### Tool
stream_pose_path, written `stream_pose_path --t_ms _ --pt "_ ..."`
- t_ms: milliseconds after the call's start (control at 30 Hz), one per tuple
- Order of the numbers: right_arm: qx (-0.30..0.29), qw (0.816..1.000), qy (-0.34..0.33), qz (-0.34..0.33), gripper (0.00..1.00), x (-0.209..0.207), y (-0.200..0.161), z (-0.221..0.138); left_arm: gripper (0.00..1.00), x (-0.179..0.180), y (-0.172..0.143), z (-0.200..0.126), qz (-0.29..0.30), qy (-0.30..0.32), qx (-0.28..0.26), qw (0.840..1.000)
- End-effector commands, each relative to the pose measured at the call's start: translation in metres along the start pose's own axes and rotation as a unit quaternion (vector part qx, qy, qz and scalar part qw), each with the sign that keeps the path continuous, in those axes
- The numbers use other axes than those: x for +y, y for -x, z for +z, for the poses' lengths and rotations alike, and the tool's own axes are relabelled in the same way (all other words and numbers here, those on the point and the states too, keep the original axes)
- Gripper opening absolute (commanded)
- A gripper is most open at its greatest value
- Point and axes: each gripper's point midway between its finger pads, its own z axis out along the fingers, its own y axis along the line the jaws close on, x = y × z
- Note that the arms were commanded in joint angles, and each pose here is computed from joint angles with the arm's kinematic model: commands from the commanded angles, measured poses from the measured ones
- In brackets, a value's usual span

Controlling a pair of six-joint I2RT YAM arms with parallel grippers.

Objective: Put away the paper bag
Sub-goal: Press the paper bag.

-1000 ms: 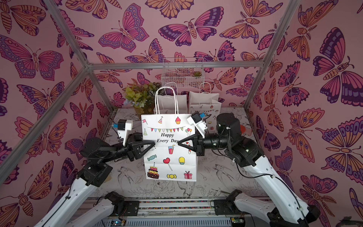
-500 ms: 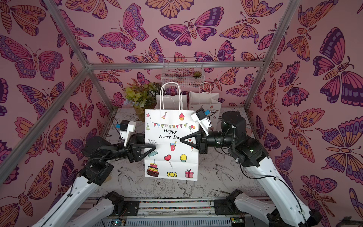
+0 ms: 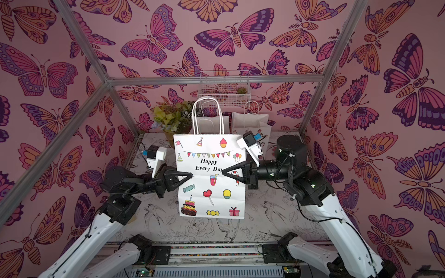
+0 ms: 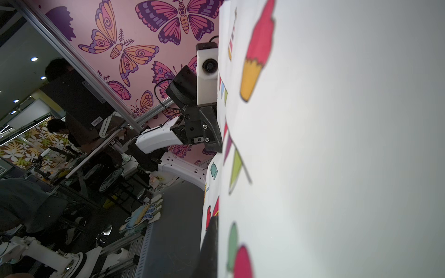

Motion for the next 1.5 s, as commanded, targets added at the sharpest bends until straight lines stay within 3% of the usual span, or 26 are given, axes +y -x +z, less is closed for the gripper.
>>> stream_pose_path --t_ms 0,133,200,300,400,467,700,833,933,967,1067,1133,1300,1467 --pt "-0.02 0.999 0.005 -0.032 0.08 0.014 0.013 -0.008 0.0 0.0 -0.001 0.001 -0.002 -0.008 0.0 1.0" --pt "-0.017 1.0 0.013 -0.018 0.49 0.016 0.002 -0.01 0.0 0.002 0.007 0.001 -0.004 0.004 -0.021 1.0" --pt "-0.026 0.999 0.019 -0.01 0.6 0.016 -0.003 -0.011 0.0 0.002 0.01 0.001 -0.005 0.003 -0.027 1.0" --pt "-0.037 0.999 0.021 -0.001 0.69 0.014 -0.01 -0.012 0.0 0.0 0.013 0.001 -0.007 -0.001 -0.031 0.999" --pt "-0.045 0.999 0.026 0.009 0.69 0.011 -0.012 -0.011 0.0 -0.003 0.015 0.0 -0.005 -0.007 -0.036 0.999" --pt "-0.046 0.999 0.022 0.011 0.66 0.009 -0.013 -0.01 0.0 -0.006 0.017 0.0 -0.005 -0.01 -0.038 0.999" --pt "-0.044 0.999 0.009 0.012 0.18 0.001 -0.012 -0.007 0.0 -0.01 0.02 -0.002 -0.002 -0.011 -0.045 0.999" --pt "-0.042 0.999 -0.016 0.008 0.0 -0.003 -0.014 -0.011 0.0 -0.01 0.019 -0.002 -0.002 -0.009 -0.043 0.999" --pt "-0.037 0.999 -0.035 0.005 0.0 -0.006 -0.015 -0.013 0.02 -0.01 0.017 -0.003 -0.001 -0.005 -0.039 0.999" --pt "-0.035 0.999 -0.036 0.005 0.0 -0.005 -0.015 -0.014 0.12 -0.01 0.016 -0.003 -0.001 -0.005 -0.036 0.999" --pt "-0.034 0.999 -0.028 0.001 0.0 -0.002 -0.014 -0.014 0.64 -0.013 0.01 -0.001 -0.003 -0.021 -0.017 1.0" --pt "-0.031 0.999 -0.018 -0.001 0.0 0.002 -0.011 -0.013 0.79 -0.014 0.007 -0.001 -0.005 -0.03 -0.01 1.0" --pt "-0.025 1.0 0.012 -0.01 0.0 0.014 -0.005 -0.013 0.85 -0.017 0.001 0.001 -0.01 -0.049 0.006 0.999" --pt "-0.029 0.999 0.03 -0.016 0.0 0.022 0.003 -0.013 0.85 -0.018 -0.003 0.004 -0.012 -0.061 0.017 0.998"
